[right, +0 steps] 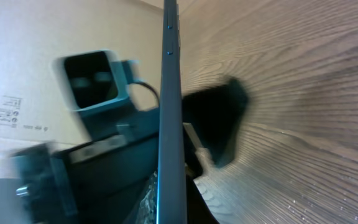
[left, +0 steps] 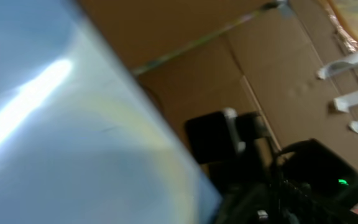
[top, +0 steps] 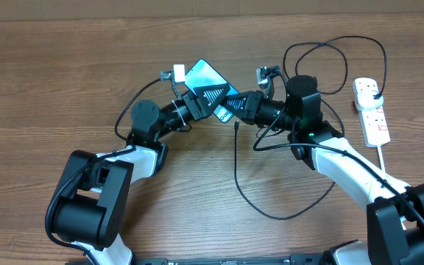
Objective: Plug charger to phone and switch on socket
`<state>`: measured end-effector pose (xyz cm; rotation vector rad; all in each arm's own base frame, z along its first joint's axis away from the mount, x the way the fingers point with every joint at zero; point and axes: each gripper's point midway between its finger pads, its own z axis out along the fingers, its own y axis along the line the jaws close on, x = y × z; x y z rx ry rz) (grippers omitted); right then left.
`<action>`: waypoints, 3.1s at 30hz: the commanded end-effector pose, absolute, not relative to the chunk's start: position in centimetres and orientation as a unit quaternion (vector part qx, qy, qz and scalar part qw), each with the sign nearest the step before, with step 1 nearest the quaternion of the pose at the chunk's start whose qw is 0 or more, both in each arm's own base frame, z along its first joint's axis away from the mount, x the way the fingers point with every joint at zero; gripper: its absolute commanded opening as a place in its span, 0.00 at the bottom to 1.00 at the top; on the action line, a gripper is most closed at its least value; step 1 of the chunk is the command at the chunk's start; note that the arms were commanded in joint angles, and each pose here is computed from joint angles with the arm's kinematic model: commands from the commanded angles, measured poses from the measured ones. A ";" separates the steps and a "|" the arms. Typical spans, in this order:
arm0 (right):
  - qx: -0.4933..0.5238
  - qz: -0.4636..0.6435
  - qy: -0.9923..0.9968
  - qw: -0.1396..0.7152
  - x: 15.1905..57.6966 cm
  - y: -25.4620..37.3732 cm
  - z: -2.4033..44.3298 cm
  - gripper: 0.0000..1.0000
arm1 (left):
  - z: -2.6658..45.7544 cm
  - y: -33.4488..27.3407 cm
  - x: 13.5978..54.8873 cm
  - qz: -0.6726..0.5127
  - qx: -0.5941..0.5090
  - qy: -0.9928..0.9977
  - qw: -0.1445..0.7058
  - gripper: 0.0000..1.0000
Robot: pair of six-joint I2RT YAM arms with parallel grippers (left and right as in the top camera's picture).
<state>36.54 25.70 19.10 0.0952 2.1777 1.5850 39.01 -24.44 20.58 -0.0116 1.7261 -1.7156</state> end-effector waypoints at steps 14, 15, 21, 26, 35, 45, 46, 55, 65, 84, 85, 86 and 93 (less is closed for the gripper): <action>0.078 0.570 0.771 0.273 39.0 25.3 21.2 0.04 | 24.6 -23.6 38.7 -0.724 -0.050 0.600 0.336 0.36; 0.079 0.569 0.771 0.274 39.0 25.3 21.2 0.04 | 24.6 -23.6 38.7 -0.724 -0.050 0.600 0.336 0.33; 0.084 0.566 0.771 0.279 39.3 25.1 21.1 0.04 | 24.5 -23.5 38.8 -0.727 -0.059 0.601 0.326 0.18; 0.071 0.572 0.771 0.271 38.8 25.4 21.2 0.04 | 24.5 -22.8 39.2 -0.725 -0.066 0.601 0.331 0.19; 0.069 0.565 0.779 0.263 38.5 25.4 20.6 0.04 | 24.6 -21.5 39.9 -0.722 -0.078 0.598 0.339 0.37; 0.064 0.569 0.778 0.259 38.4 25.5 20.7 0.04 | 24.6 -20.5 40.5 -0.718 -0.087 0.596 0.349 0.44; 0.064 0.569 0.778 0.259 38.3 25.5 20.7 0.04 | 24.6 -20.5 40.5 -0.717 -0.088 0.596 0.350 0.44; 0.059 0.573 0.777 0.254 38.1 25.7 20.7 0.04 | 24.6 -20.2 40.9 -0.716 -0.099 0.593 0.354 0.33; 0.030 0.580 0.775 0.250 37.4 26.1 21.0 0.41 | 24.7 -20.0 41.1 -0.720 -0.115 0.588 0.349 0.05; -0.004 0.358 0.870 0.338 32.3 12.5 21.2 0.95 | 21.6 -21.9 37.9 -0.703 -0.015 0.710 0.034 0.04; -0.001 0.353 0.874 0.332 32.1 12.4 20.9 0.95 | 21.9 -22.0 37.7 -0.703 -0.003 0.711 0.023 0.04; 0.003 0.348 0.880 0.322 31.8 12.3 20.4 0.95 | 22.0 -22.0 37.6 -0.702 0.003 0.712 0.012 0.04; 0.040 0.299 0.916 0.265 29.8 10.7 17.3 0.94 | 20.6 -21.4 36.7 -0.703 0.004 0.710 -0.052 0.04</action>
